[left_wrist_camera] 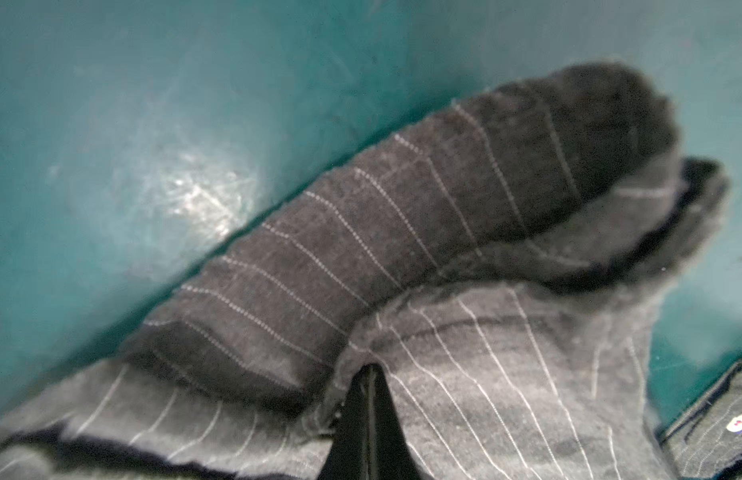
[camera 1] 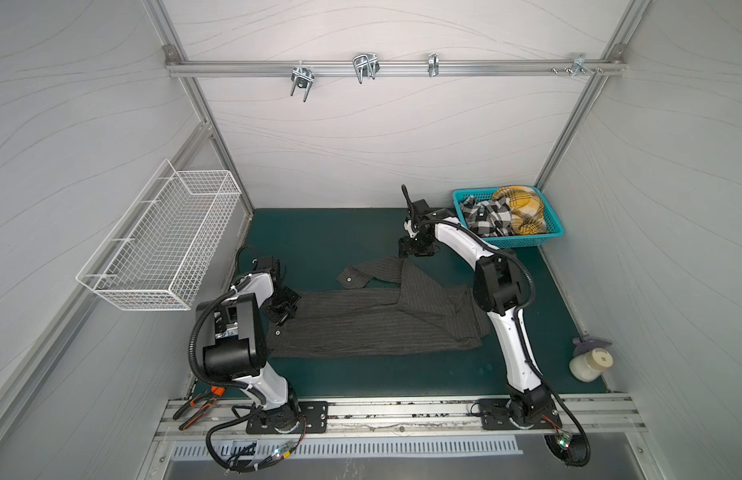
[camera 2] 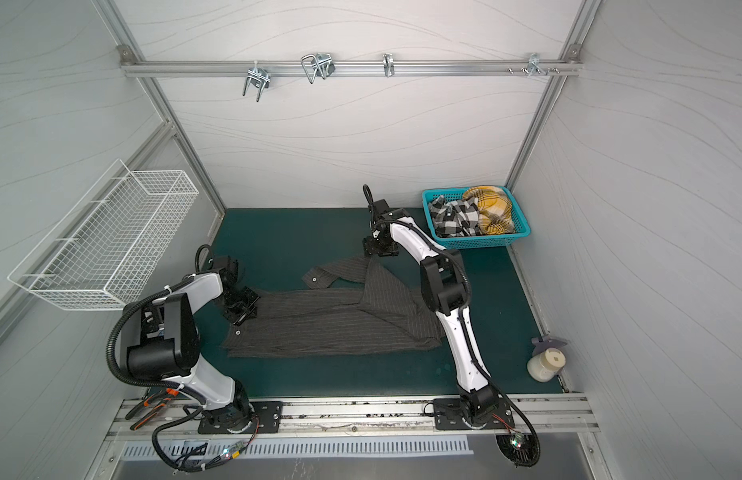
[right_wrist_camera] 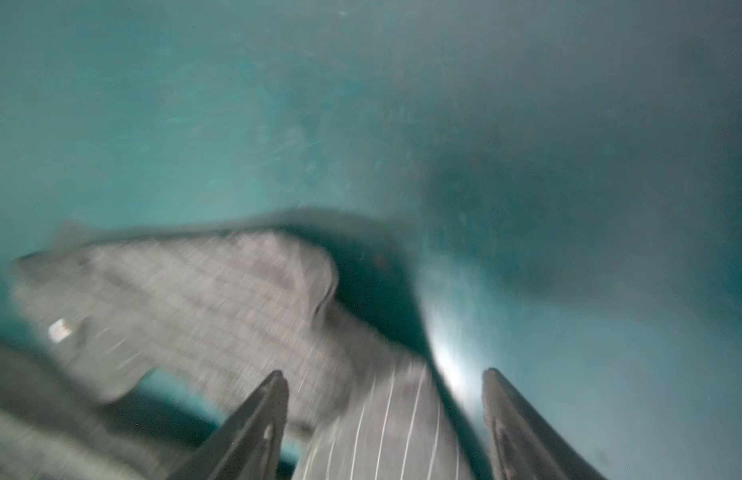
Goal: Fold and stack the long sleeve shirts
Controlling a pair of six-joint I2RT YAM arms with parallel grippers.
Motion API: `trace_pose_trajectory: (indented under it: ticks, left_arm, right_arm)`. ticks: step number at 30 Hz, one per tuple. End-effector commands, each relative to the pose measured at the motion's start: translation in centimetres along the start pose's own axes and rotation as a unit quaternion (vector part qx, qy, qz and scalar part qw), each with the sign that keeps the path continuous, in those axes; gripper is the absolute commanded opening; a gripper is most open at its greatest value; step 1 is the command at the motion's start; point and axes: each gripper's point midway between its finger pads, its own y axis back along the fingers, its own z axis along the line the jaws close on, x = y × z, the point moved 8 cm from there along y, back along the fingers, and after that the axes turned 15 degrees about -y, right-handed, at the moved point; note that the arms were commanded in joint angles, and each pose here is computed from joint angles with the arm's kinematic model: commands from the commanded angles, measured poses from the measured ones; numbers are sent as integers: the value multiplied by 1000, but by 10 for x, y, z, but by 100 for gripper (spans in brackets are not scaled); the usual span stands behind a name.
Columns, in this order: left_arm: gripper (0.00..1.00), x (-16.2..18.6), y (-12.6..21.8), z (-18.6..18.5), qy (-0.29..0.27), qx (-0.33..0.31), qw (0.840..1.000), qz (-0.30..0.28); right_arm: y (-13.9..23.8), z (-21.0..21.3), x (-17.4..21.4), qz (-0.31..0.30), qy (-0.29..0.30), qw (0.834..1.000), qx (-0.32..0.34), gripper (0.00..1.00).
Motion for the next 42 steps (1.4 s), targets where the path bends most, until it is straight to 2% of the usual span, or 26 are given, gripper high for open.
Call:
trace_pose_trajectory:
  ticks: [1, 5, 7, 10, 14, 19, 22, 24, 25, 26, 28, 30, 34, 36, 38, 42]
  left_arm:
    - [0, 4, -11, 7, -5, -24, 999, 20]
    - [0, 1, -12, 5, -1, -27, 999, 22]
    - [0, 1, -12, 5, 0, -27, 999, 22]
    - [0, 1, -12, 6, 0, -29, 999, 22]
    - [0, 2, -12, 7, 0, -30, 999, 20]
    - [0, 3, -11, 7, -2, -30, 999, 19]
    - [0, 2, -10, 6, -4, -28, 999, 18]
    - [0, 2, -10, 6, -5, -25, 1000, 18]
    - [0, 2, -9, 5, -6, -23, 1000, 17]
    - [0, 2, -9, 5, -6, -22, 1000, 17]
    - [0, 1, -6, 4, -4, -17, 1000, 13]
    - [0, 0, -1, 2, -4, -11, 1000, 10]
    - [0, -1, 20, -10, -14, 8, 1000, -10]
    - [0, -1, 33, -18, -23, 16, 999, -24]
    - [0, 0, 47, -25, -32, 23, 998, -40]
    - [0, 3, 63, -32, -41, 31, 997, -58]
  right_arm:
    - [-7, 7, 1, 12, 18, 1000, 2, 61]
    - [-7, 7, 3, 14, 26, 1000, 8, 11]
    - [4, 8, 5, 12, 29, 999, 8, 1]
    - [36, 17, 16, -17, 43, 999, 10, 0]
    - [76, 38, 56, -41, 59, 997, 1, 0]
    - [83, 51, 133, -26, 77, 996, 39, 0]
    - [82, 60, 179, -8, 87, 996, 30, 0]
    - [82, 68, 210, 4, 102, 994, 26, 8]
    - [82, 72, 226, 12, 113, 993, 25, 15]
    - [83, 74, 240, 20, 118, 992, 30, 27]
    - [90, 74, 256, 31, 118, 992, 34, 47]
    - [106, 71, 254, 27, 107, 993, 32, 55]
    - [142, 69, 220, 6, 83, 997, 1, 67]
    - [148, 65, 194, 9, 54, 998, -21, 71]
    - [139, 61, 166, 23, 37, 998, -42, 72]
    - [103, 65, 123, 53, 41, 996, -56, 72]
